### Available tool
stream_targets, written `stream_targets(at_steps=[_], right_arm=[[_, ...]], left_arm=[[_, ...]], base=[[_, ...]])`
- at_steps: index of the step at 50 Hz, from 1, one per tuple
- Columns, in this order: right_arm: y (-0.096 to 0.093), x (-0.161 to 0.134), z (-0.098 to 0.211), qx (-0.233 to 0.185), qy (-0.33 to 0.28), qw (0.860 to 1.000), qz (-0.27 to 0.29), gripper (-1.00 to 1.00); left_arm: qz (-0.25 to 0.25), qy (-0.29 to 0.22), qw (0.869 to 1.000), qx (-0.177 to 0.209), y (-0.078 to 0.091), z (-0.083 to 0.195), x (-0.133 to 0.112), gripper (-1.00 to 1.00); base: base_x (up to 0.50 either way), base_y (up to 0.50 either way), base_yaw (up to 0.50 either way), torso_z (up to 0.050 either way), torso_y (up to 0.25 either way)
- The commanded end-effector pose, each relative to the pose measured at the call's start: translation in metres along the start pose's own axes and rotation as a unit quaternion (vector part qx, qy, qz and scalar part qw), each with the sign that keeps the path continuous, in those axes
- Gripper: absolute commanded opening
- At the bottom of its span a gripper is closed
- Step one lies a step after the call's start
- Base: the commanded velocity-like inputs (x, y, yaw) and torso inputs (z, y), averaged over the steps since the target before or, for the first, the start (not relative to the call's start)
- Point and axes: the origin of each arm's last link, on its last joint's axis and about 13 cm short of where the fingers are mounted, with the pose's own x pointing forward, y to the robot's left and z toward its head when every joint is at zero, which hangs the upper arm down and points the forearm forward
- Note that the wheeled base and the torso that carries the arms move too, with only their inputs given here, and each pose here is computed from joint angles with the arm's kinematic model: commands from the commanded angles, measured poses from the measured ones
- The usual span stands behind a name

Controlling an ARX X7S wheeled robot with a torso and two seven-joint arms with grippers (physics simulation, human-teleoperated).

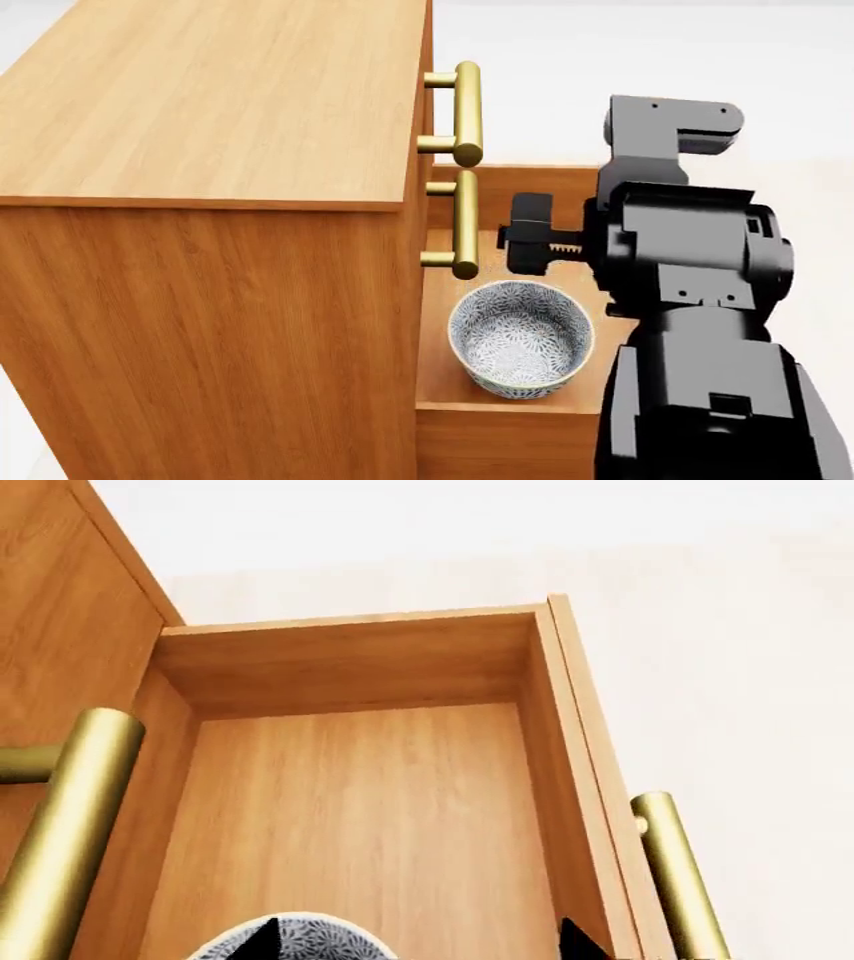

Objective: Put the bowl in the bottom drawer of the cabinet and close it.

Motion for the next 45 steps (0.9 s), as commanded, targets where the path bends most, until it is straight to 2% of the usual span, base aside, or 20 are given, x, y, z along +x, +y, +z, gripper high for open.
stream_targets(at_steps=[1, 5, 10, 13, 21, 23, 25, 33, 40, 42, 45], right_arm=[[-0.010, -0.008, 0.018, -0.013, -0.041, 0.999, -0.020, 1.00], [-0.016, -0.012, 0.024, -0.010, -0.052, 0.998, -0.029, 1.00], [-0.023, -0.014, 0.027, -0.007, -0.061, 0.997, -0.038, 1.00], [-0.030, -0.016, 0.031, -0.008, -0.075, 0.996, -0.050, 1.00], [-0.045, -0.020, 0.036, 0.003, -0.095, 0.993, -0.064, 1.00], [-0.048, -0.020, 0.037, -0.004, -0.105, 0.992, -0.071, 1.00], [-0.051, -0.021, 0.035, 0.014, -0.099, 0.993, -0.071, 1.00], [-0.065, -0.027, 0.027, 0.001, -0.129, 0.988, -0.091, 1.00], [-0.078, -0.037, 0.015, 0.012, -0.156, 0.982, -0.110, 1.00], [-0.084, -0.039, 0.010, 0.000, -0.167, 0.978, -0.125, 1.00], [-0.092, -0.043, 0.007, 0.024, -0.167, 0.977, -0.131, 1.00]], left_arm=[[-0.009, -0.013, 1.000, -0.001, 0.000, 0.002, 0.000, 1.00], [-0.010, -0.022, 1.000, -0.017, 0.000, 0.003, 0.000, 1.00], [-0.017, -0.021, 1.000, 0.004, 0.000, 0.004, -0.001, 1.00], [-0.012, -0.024, 0.999, -0.020, 0.001, 0.006, -0.001, 1.00], [-0.008, -0.018, 1.000, -0.008, 0.000, 0.004, 0.000, 1.00], [-0.007, -0.017, 1.000, -0.010, 0.000, 0.003, 0.000, 1.00], [-0.008, -0.015, 1.000, -0.011, 0.000, 0.003, 0.000, 1.00], [-0.012, -0.013, 1.000, -0.014, 0.000, 0.004, -0.001, 1.00], [-0.014, -0.013, 1.000, -0.020, 0.000, 0.003, 0.000, 1.00], [-0.010, -0.013, 1.000, -0.019, 0.000, 0.003, 0.001, 1.00], [-0.009, -0.013, 1.000, -0.019, 0.000, 0.003, 0.000, 1.00]], base=[[0.00, 0.00, 0.00, 0.000, 0.000], [0.00, 0.00, 0.00, 0.000, 0.000], [0.00, 0.00, 0.00, 0.000, 0.000], [0.00, 0.00, 0.00, 0.000, 0.000], [0.00, 0.00, 0.00, 0.000, 0.000], [0.00, 0.00, 0.00, 0.000, 0.000], [0.00, 0.00, 0.00, 0.000, 0.000], [0.00, 0.00, 0.00, 0.000, 0.000], [0.00, 0.00, 0.00, 0.000, 0.000], [0.00, 0.00, 0.00, 0.000, 0.000], [0.00, 0.00, 0.00, 0.000, 0.000]])
